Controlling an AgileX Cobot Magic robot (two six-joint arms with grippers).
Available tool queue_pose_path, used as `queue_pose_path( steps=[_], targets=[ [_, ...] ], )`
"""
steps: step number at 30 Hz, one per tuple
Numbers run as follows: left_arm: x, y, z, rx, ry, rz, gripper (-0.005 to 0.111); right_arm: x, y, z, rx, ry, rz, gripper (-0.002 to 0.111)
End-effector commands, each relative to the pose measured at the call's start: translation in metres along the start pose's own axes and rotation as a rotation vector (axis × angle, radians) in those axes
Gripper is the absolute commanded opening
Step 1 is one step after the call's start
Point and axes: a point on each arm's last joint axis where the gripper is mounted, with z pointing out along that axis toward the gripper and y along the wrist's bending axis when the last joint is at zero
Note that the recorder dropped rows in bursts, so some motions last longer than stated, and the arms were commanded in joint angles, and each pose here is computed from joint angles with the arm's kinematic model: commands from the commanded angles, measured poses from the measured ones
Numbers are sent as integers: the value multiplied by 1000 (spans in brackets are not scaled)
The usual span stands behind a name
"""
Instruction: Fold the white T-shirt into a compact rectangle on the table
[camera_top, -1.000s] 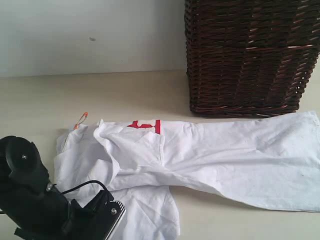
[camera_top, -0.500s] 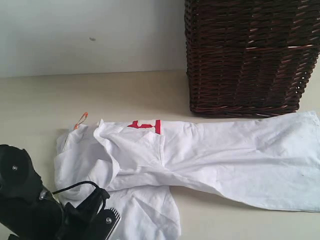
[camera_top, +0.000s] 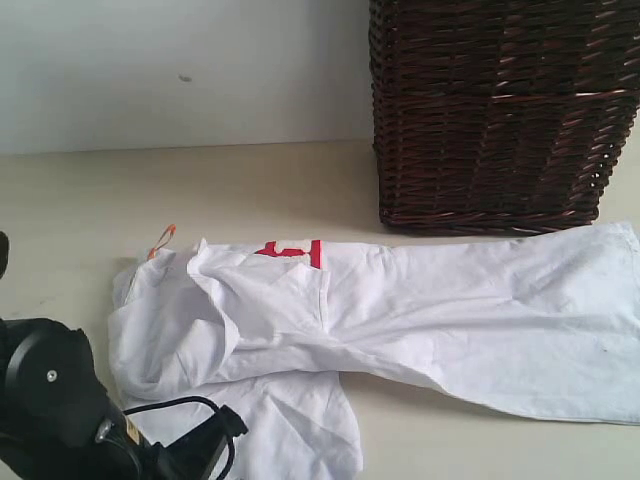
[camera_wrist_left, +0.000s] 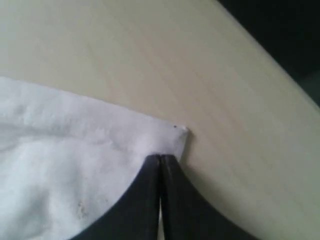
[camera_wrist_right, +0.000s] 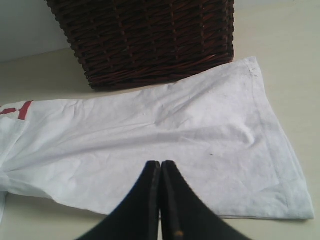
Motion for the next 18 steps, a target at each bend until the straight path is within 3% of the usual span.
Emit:
queue_pose_path(
  steps=[1,18],
  targets=[
    [7,-6,7,3,55,-39,0,1,0,0,-2,-1,-1,0],
    [2,3,-41,-214,-50,-217,0,1,0,0,-2,-1,-1,0]
  ],
)
